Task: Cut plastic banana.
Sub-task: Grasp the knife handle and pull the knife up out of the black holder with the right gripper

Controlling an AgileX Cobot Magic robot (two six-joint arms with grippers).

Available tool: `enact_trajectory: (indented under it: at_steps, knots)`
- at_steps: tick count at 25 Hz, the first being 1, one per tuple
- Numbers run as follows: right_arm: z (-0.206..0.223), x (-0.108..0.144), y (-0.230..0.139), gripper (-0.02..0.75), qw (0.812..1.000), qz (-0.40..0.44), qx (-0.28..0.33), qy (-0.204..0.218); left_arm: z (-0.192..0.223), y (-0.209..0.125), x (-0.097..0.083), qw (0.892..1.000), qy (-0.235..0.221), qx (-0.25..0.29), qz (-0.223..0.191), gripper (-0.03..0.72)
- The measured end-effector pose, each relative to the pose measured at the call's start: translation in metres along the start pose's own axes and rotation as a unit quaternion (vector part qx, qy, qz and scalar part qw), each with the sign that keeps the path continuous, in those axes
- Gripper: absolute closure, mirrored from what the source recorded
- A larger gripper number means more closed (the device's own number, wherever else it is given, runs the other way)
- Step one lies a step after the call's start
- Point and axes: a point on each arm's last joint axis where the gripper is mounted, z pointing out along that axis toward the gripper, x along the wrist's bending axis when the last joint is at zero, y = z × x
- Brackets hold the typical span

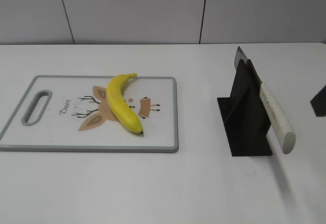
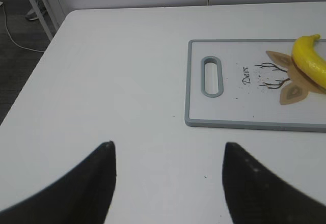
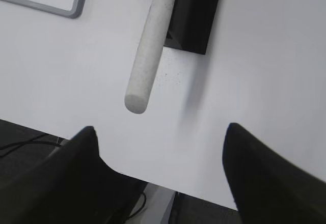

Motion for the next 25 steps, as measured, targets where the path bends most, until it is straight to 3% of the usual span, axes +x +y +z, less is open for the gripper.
enact_trajectory:
  at_steps: [9, 15, 20, 25]
  knots:
    - [0.056, 0.018, 0.040, 0.148, 0.995, -0.013, 0.094, 0.008, 0.000, 0.000, 0.000, 1.000, 0.000, 0.000, 0.000, 0.063]
    - [0.097, 0.023, 0.057, 0.148, 0.989, 0.007, 0.140, -0.039, 0.000, 0.000, 0.000, 1.000, 0.000, 0.000, 0.000, 0.068]
    - [0.126, 0.020, 0.056, 0.150, 0.981, 0.015, 0.184, -0.052, 0.000, 0.000, 0.000, 1.000, 0.000, 0.000, 0.000, 0.076]
    - [0.139, 0.018, 0.055, 0.244, 0.977, 0.020, 0.204, -0.057, 0.000, 0.000, 0.000, 1.000, 0.000, 0.000, 0.000, 0.088]
